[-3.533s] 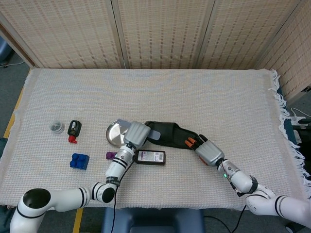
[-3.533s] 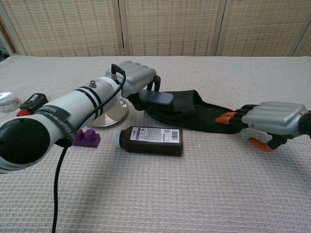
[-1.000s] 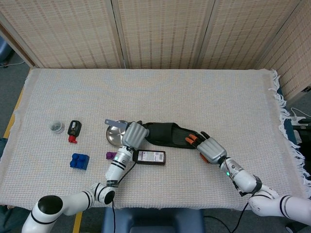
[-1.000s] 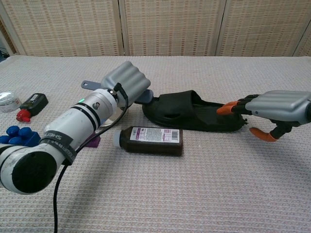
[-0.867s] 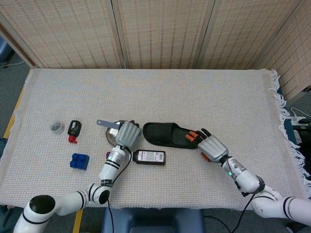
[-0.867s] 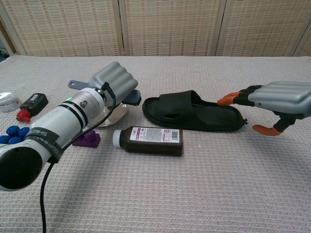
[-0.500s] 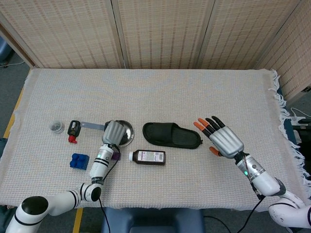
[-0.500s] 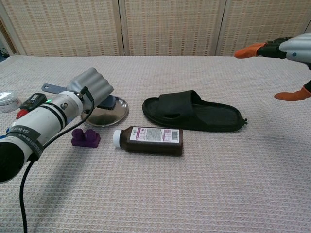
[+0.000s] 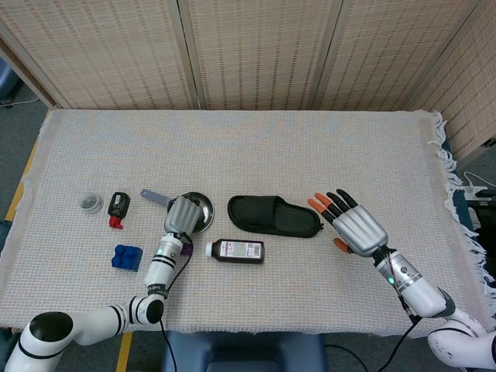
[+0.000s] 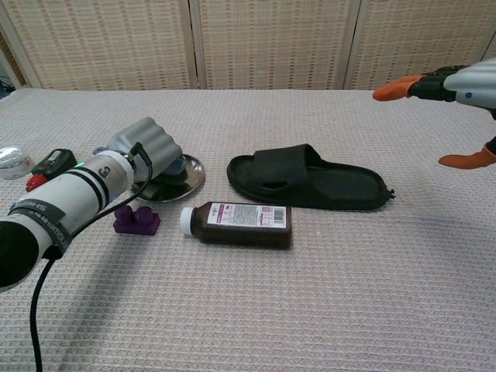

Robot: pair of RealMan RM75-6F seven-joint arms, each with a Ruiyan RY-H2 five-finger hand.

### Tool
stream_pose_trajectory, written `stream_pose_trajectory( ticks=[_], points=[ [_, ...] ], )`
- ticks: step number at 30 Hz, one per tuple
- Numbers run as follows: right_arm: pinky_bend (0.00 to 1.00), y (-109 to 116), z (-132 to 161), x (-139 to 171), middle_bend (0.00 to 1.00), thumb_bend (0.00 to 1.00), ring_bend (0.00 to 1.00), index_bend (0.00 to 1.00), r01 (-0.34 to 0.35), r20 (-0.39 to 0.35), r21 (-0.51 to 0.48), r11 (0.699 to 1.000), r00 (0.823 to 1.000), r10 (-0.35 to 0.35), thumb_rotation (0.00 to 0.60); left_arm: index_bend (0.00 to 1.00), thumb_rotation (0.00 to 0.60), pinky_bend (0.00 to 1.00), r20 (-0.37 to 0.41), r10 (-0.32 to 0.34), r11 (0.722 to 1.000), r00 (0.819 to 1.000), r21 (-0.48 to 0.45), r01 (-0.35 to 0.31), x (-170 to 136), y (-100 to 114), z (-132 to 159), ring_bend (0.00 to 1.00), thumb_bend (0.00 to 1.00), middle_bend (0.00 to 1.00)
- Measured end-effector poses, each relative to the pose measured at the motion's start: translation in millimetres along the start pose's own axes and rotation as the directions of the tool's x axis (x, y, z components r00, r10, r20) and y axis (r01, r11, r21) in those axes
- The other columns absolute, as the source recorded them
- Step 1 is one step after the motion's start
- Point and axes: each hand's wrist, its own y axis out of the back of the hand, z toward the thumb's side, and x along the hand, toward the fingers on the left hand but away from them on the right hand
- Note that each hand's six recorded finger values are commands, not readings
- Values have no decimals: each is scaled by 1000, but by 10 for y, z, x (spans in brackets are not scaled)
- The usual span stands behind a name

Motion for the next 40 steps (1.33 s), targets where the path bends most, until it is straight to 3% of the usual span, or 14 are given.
stream_pose_trajectory(
  ticks=[9, 17, 20, 22, 25, 27, 31, 33, 36, 40],
  points=[
    [0, 19, -32, 36, 0, 238, 0, 0, 9, 16, -2, 1000, 1000, -9, 600, 256, 600, 1000, 18, -6, 1000, 1000, -30, 7, -65, 89, 43, 778, 423, 174],
    [0, 36, -125, 203, 0, 238, 0, 0, 43, 54, -25, 999, 998, -41, 600, 133, 600, 999, 22, 30, 991, 999, -130, -27, -237, 288, -71, 701, 422, 79],
    [0, 12, -175, 344, 0, 238, 0, 0, 58, 77, -30, 998, 996, -55, 600, 46, 600, 879, 27, 57, 976, 998, -212, -50, -398, 344, -201, 527, 420, 27],
    [0, -14, -205, 451, 0, 238, 0, 0, 70, 95, -31, 997, 993, -66, 600, 3, 600, 614, 36, 72, 959, 997, -278, -59, -537, 350, -305, 272, 420, 1],
    [0, -63, -259, 667, 0, 236, 0, 0, 103, 138, -34, 994, 986, -97, 600, 0, 600, 293, 51, 85, 915, 995, -399, -57, -832, 270, -531, 45, 408, 0],
    [0, -100, -301, 838, 0, 226, 0, 0, 140, 177, -32, 990, 975, -133, 600, 0, 600, 149, 43, 82, 875, 996, -481, -51, -1051, 128, -725, 0, 396, 0],
    [0, -269, -399, 1249, 0, 214, 0, 0, 203, 284, -30, 979, 940, -187, 600, 0, 600, 97, -22, 71, 768, 997, -636, -69, -1474, -217, -1121, 0, 390, 0],
    [0, -421, -439, 1471, 0, 213, 0, 0, 213, 341, -38, 976, 921, -187, 600, 0, 600, 113, -70, 68, 687, 995, -720, -98, -1708, -398, -1324, 0, 388, 0],
    [0, -546, -458, 1641, 0, 212, 0, 0, 215, 379, -45, 976, 907, -182, 600, 0, 600, 117, -131, 81, 577, 988, -802, -154, -2066, -627, -1617, 0, 384, 0],
    [0, -540, -455, 1650, 0, 213, 0, 0, 236, 388, -46, 971, 900, -201, 600, 0, 600, 130, -200, 117, 482, 973, -845, -232, -2485, -778, -1920, 0, 385, 0]
  ],
)
